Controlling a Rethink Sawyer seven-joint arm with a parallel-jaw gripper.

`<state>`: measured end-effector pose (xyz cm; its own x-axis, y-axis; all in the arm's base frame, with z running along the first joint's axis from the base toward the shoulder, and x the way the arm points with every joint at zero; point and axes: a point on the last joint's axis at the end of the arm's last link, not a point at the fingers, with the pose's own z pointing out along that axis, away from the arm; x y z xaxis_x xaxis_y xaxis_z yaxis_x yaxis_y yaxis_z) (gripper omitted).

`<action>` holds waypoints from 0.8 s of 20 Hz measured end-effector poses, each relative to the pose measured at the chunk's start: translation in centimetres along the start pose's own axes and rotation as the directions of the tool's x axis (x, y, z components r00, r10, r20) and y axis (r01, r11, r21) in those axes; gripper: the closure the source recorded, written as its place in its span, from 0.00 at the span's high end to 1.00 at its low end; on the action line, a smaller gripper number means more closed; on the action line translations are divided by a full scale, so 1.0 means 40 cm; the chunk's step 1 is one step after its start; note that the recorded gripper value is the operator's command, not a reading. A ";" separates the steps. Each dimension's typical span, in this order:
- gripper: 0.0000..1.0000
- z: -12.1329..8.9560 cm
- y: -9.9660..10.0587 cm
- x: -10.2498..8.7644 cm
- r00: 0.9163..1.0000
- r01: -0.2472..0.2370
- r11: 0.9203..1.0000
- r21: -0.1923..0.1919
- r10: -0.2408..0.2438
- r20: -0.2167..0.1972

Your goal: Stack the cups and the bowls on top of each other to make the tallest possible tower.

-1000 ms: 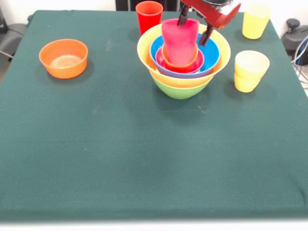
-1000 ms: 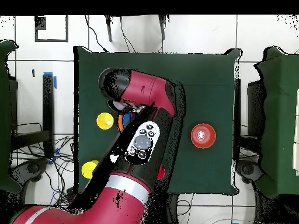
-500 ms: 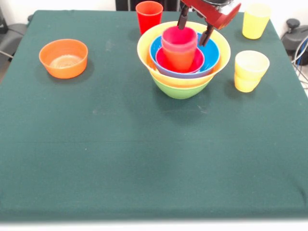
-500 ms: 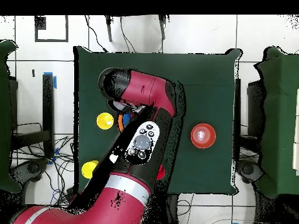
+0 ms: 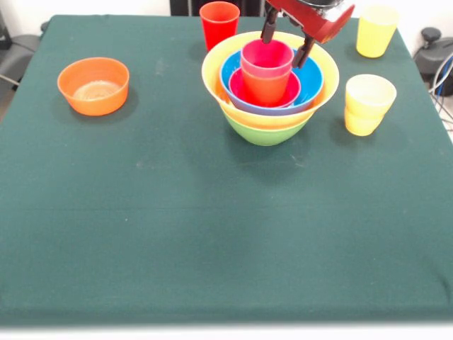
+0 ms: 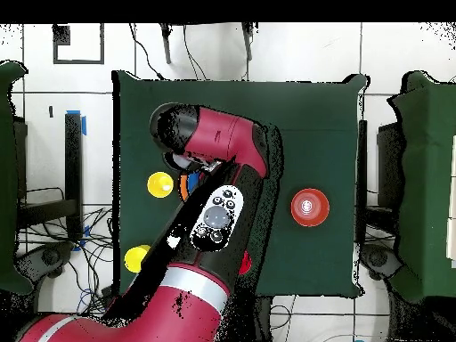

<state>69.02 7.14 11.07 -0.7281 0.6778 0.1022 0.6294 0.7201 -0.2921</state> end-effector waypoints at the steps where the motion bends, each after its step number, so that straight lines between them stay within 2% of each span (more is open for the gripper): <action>1: 1.00 -0.001 0.001 -0.001 1.000 0.000 1.000 0.000 0.000 0.001; 7: 1.00 -0.010 0.005 -0.010 1.000 0.001 1.000 -0.005 -0.001 0.010; 12: 1.00 -0.049 0.004 -0.032 1.000 -0.002 1.000 -0.008 0.002 0.005; 16: 1.00 -0.153 -0.019 -0.079 0.998 -0.016 1.000 0.005 0.016 -0.058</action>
<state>72.51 5.36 16.78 -0.7006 0.6970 0.1528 0.6395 0.7084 -0.2988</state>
